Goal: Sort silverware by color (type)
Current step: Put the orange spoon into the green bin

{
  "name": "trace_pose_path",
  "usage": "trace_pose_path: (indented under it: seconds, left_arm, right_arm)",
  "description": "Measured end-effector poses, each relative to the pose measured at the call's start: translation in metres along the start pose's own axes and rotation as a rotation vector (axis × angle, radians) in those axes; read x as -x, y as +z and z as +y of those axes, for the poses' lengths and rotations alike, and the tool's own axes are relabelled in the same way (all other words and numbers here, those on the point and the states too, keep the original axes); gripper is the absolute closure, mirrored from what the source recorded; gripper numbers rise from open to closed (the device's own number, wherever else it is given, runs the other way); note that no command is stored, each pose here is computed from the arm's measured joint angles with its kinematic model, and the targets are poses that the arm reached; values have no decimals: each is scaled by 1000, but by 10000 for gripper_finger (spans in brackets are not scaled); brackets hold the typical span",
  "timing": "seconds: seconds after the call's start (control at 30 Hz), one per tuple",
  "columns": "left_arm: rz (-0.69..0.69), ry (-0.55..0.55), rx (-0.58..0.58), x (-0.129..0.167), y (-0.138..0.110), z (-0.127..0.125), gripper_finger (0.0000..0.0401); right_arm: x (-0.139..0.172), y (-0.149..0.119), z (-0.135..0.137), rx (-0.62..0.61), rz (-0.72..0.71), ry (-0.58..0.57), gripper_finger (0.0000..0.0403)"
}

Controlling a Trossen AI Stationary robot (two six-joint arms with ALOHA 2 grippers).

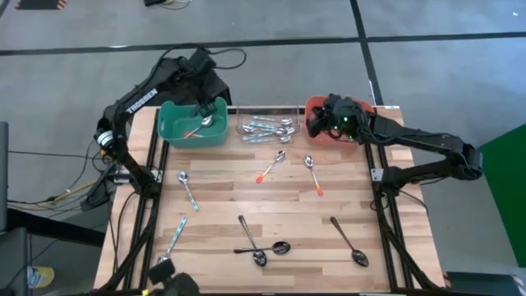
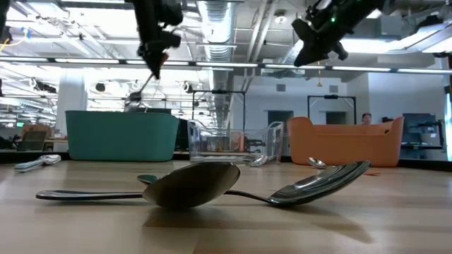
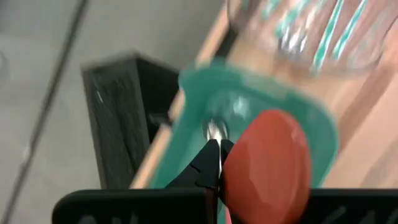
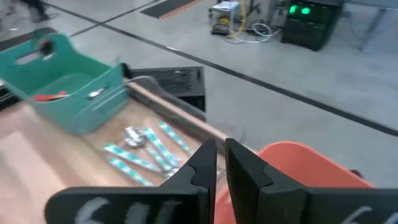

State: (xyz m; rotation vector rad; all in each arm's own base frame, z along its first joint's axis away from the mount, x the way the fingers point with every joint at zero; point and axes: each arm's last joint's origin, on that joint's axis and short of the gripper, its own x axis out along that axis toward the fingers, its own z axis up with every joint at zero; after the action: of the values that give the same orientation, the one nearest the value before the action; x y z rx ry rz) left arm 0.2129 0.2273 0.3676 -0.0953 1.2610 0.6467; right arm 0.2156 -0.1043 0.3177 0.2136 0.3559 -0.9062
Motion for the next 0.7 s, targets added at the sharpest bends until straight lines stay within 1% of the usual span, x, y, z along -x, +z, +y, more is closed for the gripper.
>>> trace_pose_path:
  seconds: [0.1,0.27,0.4,0.47,0.6,0.7]
  left_arm:
    - [106,-23,21,-19,-13,2,401]
    - [248,-65,13,-56,-34,-2,401]
    - [295,-75,12,-77,-45,-7,401]
    - [307,-45,7,-83,-48,-9,401]
    - [349,22,-24,-92,-53,-10,401]
    - [364,18,-52,-94,-56,-11,399]
  right_arm:
    - [-4,2,-8,5,-1,-35,346]
    - [-7,4,-18,38,0,-73,346]
    - [-9,5,-22,51,1,-89,346]
    - [-10,5,-24,60,2,-98,346]
    - [-11,6,-29,53,2,-118,346]
    - [-13,7,-34,45,3,-138,346]
